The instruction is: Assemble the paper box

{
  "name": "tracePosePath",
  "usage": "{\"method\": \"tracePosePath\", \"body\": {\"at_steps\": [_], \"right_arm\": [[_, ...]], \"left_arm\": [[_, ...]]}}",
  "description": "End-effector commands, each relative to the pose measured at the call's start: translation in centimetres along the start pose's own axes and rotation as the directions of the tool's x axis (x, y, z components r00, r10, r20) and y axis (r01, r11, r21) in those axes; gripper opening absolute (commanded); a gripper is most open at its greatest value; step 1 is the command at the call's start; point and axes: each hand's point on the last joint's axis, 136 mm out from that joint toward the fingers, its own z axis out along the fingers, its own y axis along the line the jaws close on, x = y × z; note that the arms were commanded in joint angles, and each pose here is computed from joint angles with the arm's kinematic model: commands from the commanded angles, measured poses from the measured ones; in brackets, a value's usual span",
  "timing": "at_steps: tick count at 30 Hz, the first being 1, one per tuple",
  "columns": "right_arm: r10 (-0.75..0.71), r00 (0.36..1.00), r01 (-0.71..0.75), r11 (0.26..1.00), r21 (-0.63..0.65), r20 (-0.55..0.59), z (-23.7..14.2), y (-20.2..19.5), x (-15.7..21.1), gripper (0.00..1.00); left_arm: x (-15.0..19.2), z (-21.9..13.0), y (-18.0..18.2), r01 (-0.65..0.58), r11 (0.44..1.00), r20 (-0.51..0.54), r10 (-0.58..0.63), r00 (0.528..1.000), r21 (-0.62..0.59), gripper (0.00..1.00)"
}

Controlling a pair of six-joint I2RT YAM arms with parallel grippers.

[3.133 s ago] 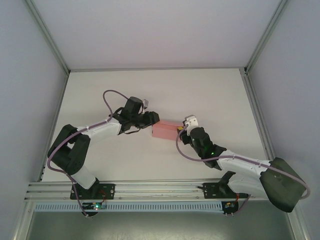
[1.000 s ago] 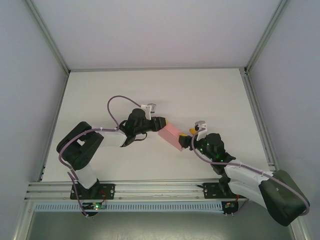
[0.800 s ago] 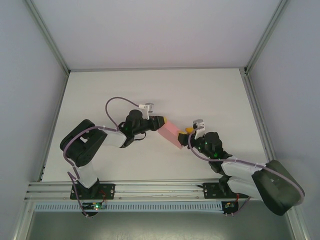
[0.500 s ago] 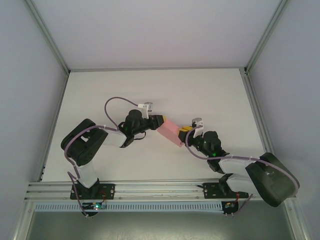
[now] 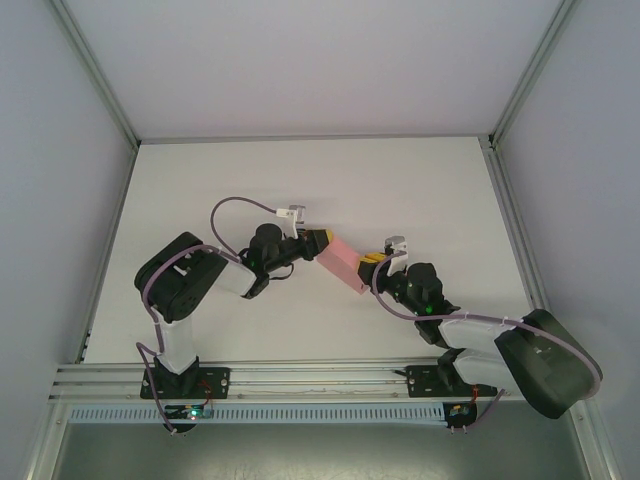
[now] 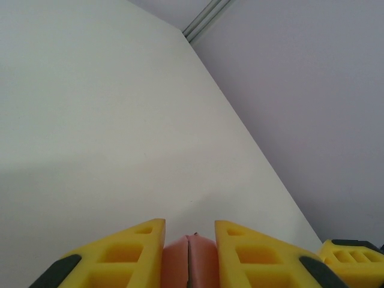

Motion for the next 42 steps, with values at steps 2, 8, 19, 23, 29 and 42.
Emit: {"method": "tracePosePath", "body": {"at_steps": [2, 8, 19, 23, 29, 42], "right_arm": [[0.012, 0.957, 0.030, 0.990, 0.140, -0.291, -1.3, -3.4, 7.7, 0.10], [0.028, 0.968, 0.013, 0.986, 0.164, -0.248, -0.6, -2.7, 4.0, 0.23], [-0.008, 0.976, 0.039, 0.990, 0.138, -0.218, -0.2, -0.9, 0.1, 0.34], [-0.012, 0.977, 0.039, 0.991, 0.126, -0.211, 0.1, -0.4, -0.6, 0.39], [-0.039, 0.984, 0.062, 0.989, 0.133, -0.174, 0.4, 0.2, -3.2, 0.55], [-0.288, 0.810, 0.196, 0.954, -0.227, -0.511, -1.5, 5.4, -1.9, 0.98]], "left_arm": [[15.8, -5.0, 7.3, 0.104, 0.940, -0.482, -0.259, 0.837, -0.325, 0.00], [12.4, -3.9, 5.1, 0.040, 0.929, -0.543, -0.249, 0.802, -0.368, 0.16], [6.9, -3.1, 1.0, -0.034, 0.945, -0.519, -0.148, 0.842, -0.325, 0.53], [5.3, -2.4, -0.9, -0.025, 0.960, -0.517, -0.128, 0.846, -0.278, 0.68], [1.8, -1.4, -2.8, -0.048, 0.961, -0.479, -0.092, 0.873, -0.273, 1.00], [-9.1, -10.0, 2.6, -0.150, 0.624, -0.273, -0.106, 0.956, -0.767, 1.00]]}}
